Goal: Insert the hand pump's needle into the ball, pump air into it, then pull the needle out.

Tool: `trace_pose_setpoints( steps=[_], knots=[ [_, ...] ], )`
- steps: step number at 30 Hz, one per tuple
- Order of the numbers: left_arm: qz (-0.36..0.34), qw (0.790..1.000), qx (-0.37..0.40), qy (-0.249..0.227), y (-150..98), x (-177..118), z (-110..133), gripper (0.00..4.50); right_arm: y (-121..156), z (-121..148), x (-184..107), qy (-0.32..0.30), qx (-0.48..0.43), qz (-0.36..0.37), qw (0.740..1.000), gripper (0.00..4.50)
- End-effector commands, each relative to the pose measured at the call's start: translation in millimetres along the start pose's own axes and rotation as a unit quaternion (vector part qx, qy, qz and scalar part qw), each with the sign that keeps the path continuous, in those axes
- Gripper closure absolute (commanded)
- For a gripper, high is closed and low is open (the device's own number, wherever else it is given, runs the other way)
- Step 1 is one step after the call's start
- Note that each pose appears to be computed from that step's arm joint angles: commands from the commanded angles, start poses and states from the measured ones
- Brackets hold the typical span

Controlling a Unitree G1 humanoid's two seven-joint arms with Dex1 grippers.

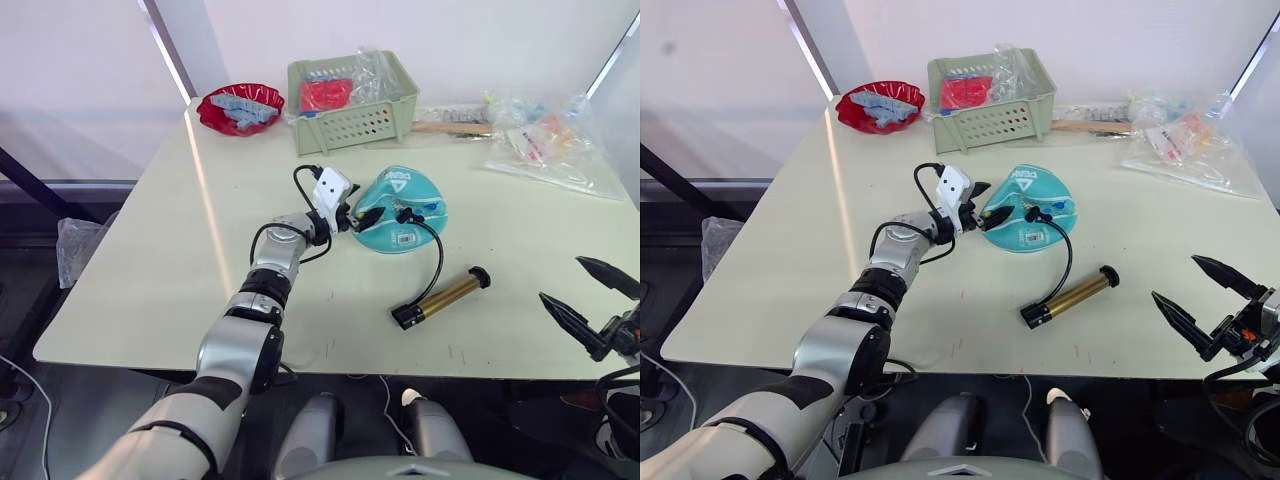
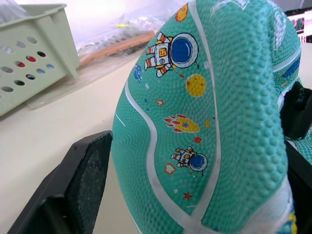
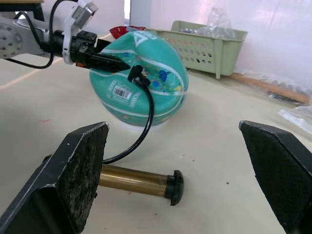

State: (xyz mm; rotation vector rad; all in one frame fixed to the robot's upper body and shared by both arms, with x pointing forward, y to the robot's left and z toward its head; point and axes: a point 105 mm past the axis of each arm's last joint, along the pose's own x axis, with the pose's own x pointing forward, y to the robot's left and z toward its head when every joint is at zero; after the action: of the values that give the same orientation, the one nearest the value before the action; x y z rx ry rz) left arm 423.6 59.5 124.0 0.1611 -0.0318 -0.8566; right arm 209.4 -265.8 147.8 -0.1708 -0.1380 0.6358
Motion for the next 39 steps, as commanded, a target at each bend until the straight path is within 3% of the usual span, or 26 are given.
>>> trace_pose_setpoints(
  steps=[1, 12, 18, 29, 39],
  knots=[
    [-0.006, 0.999, 0.008, -0.048, -1, -1, 18, 0.2, -1, 6, 0, -0.011, -0.014, 0.005, 1.0, 0.0],
    [-0.009, 0.99, 0.005, -0.141, 1, -19, 52, 0.2, -8, 3, 12, -0.025, -0.013, 0.007, 1.0, 0.0],
    [-0.009, 0.988, 0.007, -0.151, 3, -43, 56, 0.2, -6, -4, 15, -0.023, 0.001, 0.011, 1.0, 0.0],
    [0.009, 0.997, 0.032, -0.066, 7, -104, 23, 0.2, -10, -21, 7, 0.004, -0.009, 0.005, 1.0, 0.0],
    [0.045, 0.999, 0.023, 0.02, 5, -176, -20, 0.2, -19, -44, -18, 0.074, 0.038, -0.011, 0.996, 0.0]
  ],
)
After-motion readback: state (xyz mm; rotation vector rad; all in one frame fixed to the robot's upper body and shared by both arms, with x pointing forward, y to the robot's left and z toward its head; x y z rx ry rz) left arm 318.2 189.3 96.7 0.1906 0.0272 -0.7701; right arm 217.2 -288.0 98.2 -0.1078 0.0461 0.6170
